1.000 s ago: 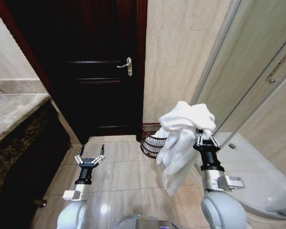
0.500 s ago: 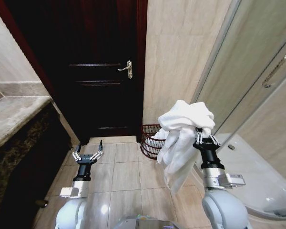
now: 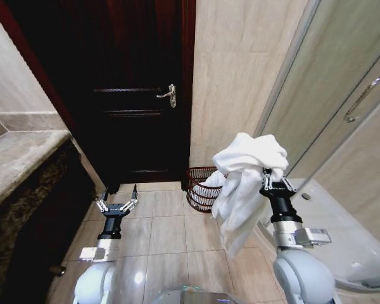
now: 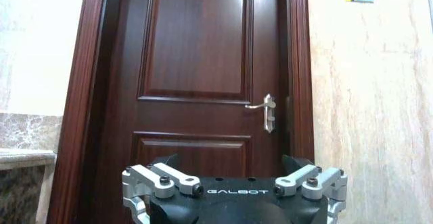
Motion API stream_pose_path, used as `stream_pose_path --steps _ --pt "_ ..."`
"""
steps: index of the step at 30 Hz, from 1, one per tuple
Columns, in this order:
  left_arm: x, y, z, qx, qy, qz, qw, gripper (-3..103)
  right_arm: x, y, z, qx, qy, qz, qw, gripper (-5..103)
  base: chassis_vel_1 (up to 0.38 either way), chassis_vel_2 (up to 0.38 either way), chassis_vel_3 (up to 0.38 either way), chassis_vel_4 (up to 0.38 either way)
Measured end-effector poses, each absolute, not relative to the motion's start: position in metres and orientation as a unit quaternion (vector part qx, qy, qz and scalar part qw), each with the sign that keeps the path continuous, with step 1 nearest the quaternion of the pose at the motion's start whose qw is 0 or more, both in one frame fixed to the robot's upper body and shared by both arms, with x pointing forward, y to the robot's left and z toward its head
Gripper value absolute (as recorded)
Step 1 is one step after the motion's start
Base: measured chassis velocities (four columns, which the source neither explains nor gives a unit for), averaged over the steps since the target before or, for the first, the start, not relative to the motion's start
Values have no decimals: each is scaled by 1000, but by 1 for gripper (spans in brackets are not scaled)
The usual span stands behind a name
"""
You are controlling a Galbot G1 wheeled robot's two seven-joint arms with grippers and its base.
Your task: Discard the used towel into the hamper.
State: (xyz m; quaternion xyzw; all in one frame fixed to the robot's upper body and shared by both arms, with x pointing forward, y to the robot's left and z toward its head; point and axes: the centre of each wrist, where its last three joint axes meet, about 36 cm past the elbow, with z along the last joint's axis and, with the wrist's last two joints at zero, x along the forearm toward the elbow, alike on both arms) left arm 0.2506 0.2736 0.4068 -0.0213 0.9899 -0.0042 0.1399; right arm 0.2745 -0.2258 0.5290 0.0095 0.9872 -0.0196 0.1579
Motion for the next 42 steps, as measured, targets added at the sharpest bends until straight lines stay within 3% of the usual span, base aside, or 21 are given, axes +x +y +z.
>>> stream_pose_path --steps 23,30,42 --pt "261 266 373 -64 987 -13 149 100 324 -259 536 -29 987 -3 160 12 0 0 0 0" --pt "238 274 361 -73 985 16 156 100 372 -259 570 -59 972 1 227 12 0 0 0 0" --pt "210 281 381 -99 982 34 158 100 468 -260 654 -93 954 28 283 12 0 0 0 0"
